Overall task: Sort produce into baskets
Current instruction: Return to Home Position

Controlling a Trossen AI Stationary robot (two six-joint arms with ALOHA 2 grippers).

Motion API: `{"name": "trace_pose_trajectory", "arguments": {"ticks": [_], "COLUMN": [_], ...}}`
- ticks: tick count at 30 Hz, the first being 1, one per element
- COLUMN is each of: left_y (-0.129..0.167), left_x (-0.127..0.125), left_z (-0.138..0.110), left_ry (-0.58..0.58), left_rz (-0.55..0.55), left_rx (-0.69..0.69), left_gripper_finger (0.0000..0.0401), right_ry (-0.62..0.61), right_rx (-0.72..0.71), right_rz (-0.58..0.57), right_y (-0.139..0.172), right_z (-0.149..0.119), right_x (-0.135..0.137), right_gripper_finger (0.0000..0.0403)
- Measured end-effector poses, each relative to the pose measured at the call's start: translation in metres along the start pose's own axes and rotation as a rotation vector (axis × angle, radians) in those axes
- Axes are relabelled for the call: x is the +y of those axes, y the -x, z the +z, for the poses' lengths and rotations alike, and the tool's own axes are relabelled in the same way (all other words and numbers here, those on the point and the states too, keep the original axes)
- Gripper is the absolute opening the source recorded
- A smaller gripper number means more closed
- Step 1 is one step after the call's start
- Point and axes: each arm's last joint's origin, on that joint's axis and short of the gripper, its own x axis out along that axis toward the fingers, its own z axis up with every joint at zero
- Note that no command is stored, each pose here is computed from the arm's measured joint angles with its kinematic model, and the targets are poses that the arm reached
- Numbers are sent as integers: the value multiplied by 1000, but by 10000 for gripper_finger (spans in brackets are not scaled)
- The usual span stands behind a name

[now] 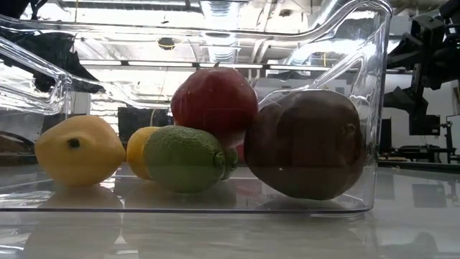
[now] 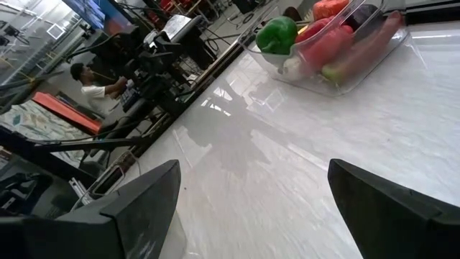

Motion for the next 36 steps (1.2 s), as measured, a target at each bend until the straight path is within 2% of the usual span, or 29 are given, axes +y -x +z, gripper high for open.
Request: {"name": "trace_pose_trajectory", "arguments": {"ticks": [36], "left_y": [0], "left_x": [0], "left_z": [0], "left_ry": [1], "left_rz": [0], "left_rx": [0], "left_gripper_finger": [193], "right_ry": [-1], "right_rx": [-1], "right_rz": [0], "right_y": [0], "right_z": [0], "right_x": [0], "right_gripper_finger": [379]}}
